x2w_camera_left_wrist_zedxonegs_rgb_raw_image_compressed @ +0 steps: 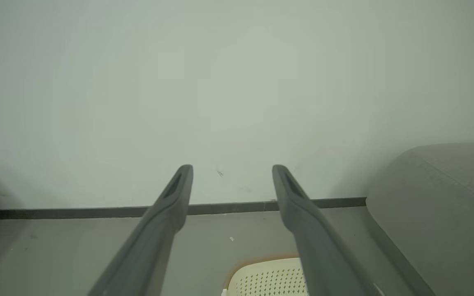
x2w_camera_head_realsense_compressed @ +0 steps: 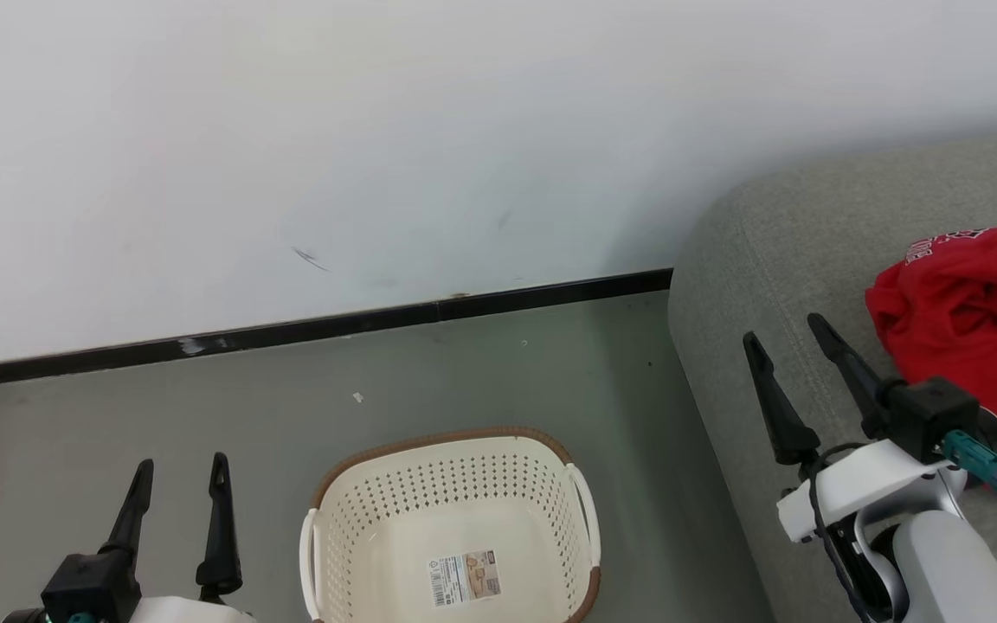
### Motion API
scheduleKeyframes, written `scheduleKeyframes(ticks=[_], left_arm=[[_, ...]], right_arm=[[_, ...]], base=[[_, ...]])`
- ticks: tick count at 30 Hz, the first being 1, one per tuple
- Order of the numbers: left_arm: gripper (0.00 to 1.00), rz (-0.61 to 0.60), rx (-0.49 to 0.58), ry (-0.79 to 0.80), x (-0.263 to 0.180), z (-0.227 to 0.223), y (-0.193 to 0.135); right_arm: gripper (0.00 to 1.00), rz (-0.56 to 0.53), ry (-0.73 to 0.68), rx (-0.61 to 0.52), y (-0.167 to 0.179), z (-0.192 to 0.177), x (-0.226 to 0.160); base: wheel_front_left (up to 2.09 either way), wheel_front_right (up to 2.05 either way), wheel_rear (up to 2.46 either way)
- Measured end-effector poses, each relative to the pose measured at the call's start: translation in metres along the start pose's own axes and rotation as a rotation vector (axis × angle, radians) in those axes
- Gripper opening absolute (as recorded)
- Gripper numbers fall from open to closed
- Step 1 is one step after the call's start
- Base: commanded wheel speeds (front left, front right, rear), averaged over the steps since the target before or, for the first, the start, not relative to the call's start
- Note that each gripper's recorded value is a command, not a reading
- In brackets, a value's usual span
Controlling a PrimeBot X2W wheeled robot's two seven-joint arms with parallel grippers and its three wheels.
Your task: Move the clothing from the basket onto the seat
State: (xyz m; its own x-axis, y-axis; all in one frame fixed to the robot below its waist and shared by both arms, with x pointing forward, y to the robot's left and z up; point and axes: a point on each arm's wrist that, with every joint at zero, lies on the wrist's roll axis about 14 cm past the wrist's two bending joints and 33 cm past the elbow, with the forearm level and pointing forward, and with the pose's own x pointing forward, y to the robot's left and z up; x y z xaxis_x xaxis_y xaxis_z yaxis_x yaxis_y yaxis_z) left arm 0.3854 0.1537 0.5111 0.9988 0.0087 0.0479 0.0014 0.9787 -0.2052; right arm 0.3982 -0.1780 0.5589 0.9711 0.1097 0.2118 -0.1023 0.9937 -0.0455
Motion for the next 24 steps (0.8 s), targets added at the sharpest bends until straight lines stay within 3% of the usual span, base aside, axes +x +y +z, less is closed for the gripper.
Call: scheduleKeyframes(ticks=[11, 24], left_arm=[[1.00, 0.090, 0.007, -0.002, -0.024, 0.002, 0.032], [1.00, 0.106, 0.002, -0.021, -0.036, 0.009, 0.040]], right_arm=[[1.00, -0.002, 0.038, 0.038, 0.012, -0.013, -0.022], [1.00, 0.011, 0.054, 0.057, 0.024, -0.017, -0.043]], base=[[0.00, 0.00, 0.00], [0.00, 0.00, 0.00]])
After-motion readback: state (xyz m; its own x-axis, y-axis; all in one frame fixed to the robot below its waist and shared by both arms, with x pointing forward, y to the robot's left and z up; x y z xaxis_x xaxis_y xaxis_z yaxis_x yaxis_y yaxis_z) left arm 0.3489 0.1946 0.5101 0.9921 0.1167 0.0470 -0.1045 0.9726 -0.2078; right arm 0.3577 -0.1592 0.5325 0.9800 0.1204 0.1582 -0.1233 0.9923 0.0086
